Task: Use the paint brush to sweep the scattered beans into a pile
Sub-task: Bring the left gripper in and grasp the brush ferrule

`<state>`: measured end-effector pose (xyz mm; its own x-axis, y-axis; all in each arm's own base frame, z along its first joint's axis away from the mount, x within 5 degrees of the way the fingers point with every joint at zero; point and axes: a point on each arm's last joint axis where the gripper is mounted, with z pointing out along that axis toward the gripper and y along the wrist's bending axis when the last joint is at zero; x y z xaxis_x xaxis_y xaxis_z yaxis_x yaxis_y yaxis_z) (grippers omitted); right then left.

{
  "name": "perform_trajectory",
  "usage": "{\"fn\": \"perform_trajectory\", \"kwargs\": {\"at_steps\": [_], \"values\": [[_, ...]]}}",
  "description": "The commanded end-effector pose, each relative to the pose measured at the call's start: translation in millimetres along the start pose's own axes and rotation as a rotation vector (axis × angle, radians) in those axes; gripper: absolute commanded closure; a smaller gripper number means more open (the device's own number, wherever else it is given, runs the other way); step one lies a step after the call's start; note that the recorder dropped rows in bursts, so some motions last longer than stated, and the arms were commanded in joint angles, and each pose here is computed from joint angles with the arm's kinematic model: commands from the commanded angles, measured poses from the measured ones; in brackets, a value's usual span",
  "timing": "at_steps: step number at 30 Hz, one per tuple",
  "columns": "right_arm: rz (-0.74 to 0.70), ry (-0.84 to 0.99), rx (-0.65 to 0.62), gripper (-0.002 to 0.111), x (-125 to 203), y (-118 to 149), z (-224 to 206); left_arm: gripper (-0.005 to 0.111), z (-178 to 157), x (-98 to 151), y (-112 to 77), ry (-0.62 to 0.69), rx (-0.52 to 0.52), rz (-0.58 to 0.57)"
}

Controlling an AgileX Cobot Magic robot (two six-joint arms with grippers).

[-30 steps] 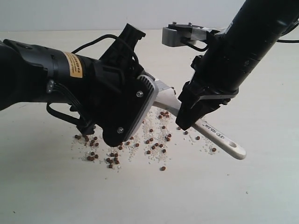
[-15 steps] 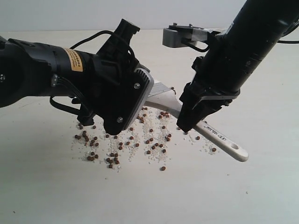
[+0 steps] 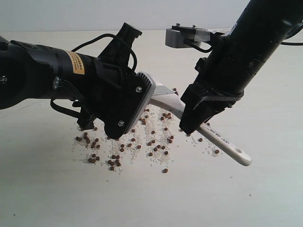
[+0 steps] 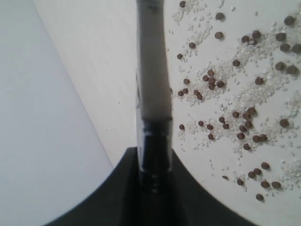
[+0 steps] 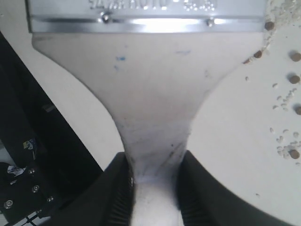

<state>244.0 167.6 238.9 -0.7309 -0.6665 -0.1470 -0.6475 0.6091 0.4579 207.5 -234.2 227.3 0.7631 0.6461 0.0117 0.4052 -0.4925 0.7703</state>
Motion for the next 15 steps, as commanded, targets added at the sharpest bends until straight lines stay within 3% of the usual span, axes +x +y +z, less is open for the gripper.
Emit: {"fn": "perform_trajectory", "kwargs": {"at_steps": [1,10,15], "values": [[0.003,-0.018,-0.003,0.108,-2.0,0.8,-2.9,0.1,-0.3,1.2,-1.6,0.001,0.012,-0.013],[0.023,-0.048,-0.038,0.108,-4.9,4.3,-2.8,0.101,-0.4,0.0,-5.0,-0.006,0.05,-0.012],[0.025,-0.063,-0.031,0.108,-6.3,3.7,-2.9,0.107,-0.5,0.0,-5.6,-0.007,0.056,-0.012]]}}
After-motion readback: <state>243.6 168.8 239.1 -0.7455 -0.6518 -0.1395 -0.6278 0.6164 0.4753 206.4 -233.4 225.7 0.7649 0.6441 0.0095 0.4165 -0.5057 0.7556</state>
